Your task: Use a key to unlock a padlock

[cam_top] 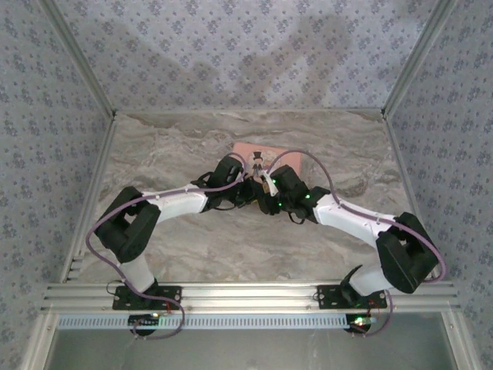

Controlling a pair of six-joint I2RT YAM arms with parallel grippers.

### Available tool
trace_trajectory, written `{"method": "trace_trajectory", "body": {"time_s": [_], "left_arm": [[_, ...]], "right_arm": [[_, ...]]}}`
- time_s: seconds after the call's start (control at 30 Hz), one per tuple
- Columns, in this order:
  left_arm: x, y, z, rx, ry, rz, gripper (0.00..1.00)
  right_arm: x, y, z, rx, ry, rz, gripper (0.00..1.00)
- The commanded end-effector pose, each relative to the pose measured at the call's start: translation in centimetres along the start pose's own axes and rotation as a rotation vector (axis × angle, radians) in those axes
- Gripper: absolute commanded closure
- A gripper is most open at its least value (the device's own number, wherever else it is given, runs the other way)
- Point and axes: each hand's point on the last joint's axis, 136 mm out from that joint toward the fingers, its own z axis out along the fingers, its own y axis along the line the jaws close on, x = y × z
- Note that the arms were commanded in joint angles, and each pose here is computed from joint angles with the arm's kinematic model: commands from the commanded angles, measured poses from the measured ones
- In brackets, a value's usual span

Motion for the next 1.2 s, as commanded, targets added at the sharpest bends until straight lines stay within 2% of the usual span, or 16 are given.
{"method": "trace_trajectory", "body": {"time_s": [0.0, 0.17, 0.4, 0.57, 0.9, 1.0, 1.17], "left_arm": [[-0.5, -3.5, -1.2, 0.079, -0.007, 0.042, 0.96], [-0.5, -3.7, -1.4, 0.085, -0.008, 0.047, 0.96], [-0.5, -3.9, -1.4, 0.091, -0.004, 0.047, 0.96], [-0.5, -3.9, -1.4, 0.093, -0.001, 0.046, 0.96], [-0.4, -3.9, -1.4, 0.097, 0.003, 0.046, 0.96], [-0.5, -4.0, -1.4, 0.1, 0.002, 0.046, 0.96], [-0.4, -3.8, -1.3, 0.098, 0.006, 0.043, 0.96]], "right_arm": [[-0.5, 0.0, 0.2, 0.019, 0.006, -0.026, 0.68], [-0.5, -0.3, 0.3, 0.043, 0.008, -0.039, 0.62], [-0.7, -0.3, 0.4, 0.052, 0.008, -0.051, 0.69], [-0.6, -0.4, 0.6, 0.063, 0.013, -0.06, 0.7], [-0.9, -1.5, 0.8, 0.138, -0.004, -0.071, 0.61], [-1.1, -1.4, 0.6, 0.132, -0.023, -0.066, 0.68], [-1.1, -1.1, 0.6, 0.111, -0.022, -0.074, 0.9]]}}
